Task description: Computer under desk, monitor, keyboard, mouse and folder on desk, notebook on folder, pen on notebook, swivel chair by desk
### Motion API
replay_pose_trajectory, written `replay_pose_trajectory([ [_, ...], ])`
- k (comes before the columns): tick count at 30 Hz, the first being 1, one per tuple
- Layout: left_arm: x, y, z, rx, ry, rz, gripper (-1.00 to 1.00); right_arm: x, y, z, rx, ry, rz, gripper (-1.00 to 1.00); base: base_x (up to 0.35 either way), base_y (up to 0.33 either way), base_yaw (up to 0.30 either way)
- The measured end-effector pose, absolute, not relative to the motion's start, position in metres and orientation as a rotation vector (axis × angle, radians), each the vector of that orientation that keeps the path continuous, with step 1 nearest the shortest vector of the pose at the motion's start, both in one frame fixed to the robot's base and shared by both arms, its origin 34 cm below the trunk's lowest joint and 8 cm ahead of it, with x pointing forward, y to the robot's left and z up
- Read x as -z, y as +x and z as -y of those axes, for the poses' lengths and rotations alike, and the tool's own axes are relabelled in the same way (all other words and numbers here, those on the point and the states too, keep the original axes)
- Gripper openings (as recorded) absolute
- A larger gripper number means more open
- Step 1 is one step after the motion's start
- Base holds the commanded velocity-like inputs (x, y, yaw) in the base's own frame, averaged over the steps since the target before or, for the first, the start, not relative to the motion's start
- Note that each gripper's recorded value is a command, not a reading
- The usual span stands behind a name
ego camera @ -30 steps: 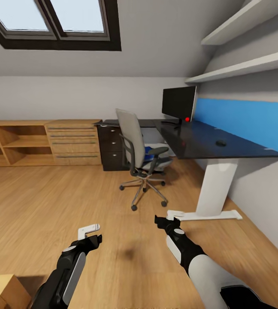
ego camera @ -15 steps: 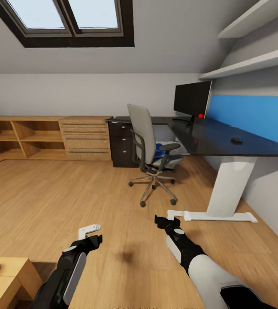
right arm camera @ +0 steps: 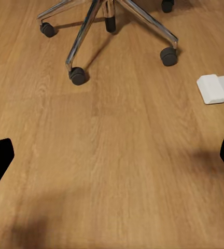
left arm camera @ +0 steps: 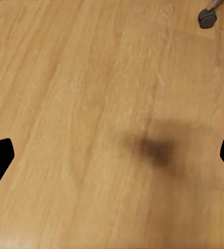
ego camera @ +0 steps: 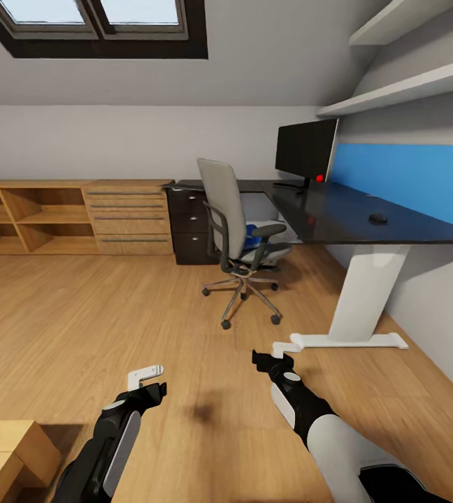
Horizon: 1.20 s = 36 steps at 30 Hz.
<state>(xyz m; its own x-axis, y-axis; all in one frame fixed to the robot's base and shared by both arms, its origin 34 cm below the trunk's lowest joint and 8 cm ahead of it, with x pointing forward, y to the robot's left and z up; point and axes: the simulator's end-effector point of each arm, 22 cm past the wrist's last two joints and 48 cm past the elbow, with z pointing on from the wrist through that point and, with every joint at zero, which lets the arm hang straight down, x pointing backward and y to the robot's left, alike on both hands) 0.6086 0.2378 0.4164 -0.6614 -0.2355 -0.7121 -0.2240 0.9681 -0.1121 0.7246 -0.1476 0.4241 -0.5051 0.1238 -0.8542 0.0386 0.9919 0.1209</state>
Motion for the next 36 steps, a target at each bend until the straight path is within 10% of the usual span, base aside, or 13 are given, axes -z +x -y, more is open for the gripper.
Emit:
replay_pose_trajectory([
  [36, -0.424, 0.610, -0.239, 0.020, -0.316, -2.299, 1.00, -0.443, 0.731, 0.149, -0.103, 0.120, -2.040, 1.00, 0.221, 0.000, -0.013],
])
